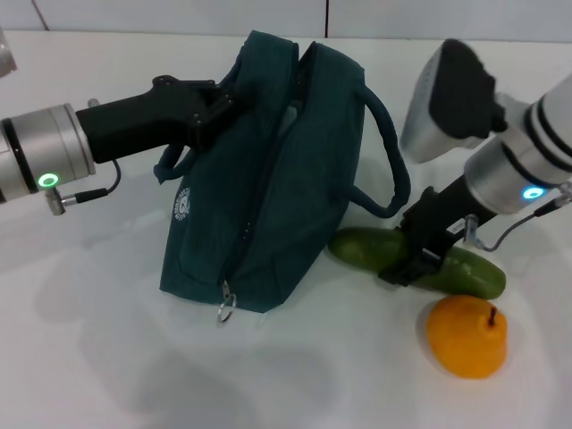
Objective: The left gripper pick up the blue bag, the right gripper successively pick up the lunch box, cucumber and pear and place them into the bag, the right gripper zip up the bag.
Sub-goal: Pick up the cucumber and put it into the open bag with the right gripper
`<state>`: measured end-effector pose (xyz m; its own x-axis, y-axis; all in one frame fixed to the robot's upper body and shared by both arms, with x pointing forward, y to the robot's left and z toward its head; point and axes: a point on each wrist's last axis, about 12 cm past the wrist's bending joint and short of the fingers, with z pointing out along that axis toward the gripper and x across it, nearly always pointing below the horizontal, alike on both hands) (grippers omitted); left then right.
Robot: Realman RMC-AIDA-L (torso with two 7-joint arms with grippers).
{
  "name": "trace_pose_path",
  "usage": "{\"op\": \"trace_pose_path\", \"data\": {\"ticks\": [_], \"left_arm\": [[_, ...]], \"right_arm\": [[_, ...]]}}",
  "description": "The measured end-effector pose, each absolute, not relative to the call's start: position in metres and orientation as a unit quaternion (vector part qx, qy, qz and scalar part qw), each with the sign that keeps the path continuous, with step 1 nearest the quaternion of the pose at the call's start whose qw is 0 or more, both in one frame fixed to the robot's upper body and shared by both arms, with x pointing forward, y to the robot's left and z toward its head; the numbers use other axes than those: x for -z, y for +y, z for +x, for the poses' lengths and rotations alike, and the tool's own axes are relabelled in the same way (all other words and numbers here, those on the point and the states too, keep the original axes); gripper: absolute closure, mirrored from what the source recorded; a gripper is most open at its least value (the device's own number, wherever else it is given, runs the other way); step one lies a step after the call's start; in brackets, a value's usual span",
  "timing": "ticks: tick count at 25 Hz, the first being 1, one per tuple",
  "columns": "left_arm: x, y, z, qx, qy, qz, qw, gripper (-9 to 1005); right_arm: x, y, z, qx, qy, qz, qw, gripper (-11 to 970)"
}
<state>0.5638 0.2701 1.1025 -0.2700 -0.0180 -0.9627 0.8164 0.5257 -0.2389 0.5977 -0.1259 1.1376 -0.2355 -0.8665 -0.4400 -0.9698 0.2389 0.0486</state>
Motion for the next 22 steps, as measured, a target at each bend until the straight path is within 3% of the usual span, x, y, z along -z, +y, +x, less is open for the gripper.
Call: {"op": "trace_pose_path", "data": {"ticks": [13, 22], "left_arm": [[-1.108, 0.286, 0.556, 0.384, 0.680, 0.270, 0.563, 951], [-1.115, 0.296, 0.547, 0.388, 0.666, 0.278, 0.573, 950]], "right_arm": [[-1.157, -0.212, 0.579, -0.251, 0.780, -0.470, 0.327, 394], [-1.172, -0.230, 0.571, -0.307, 0.736, -0.434, 0.419, 390]]}}
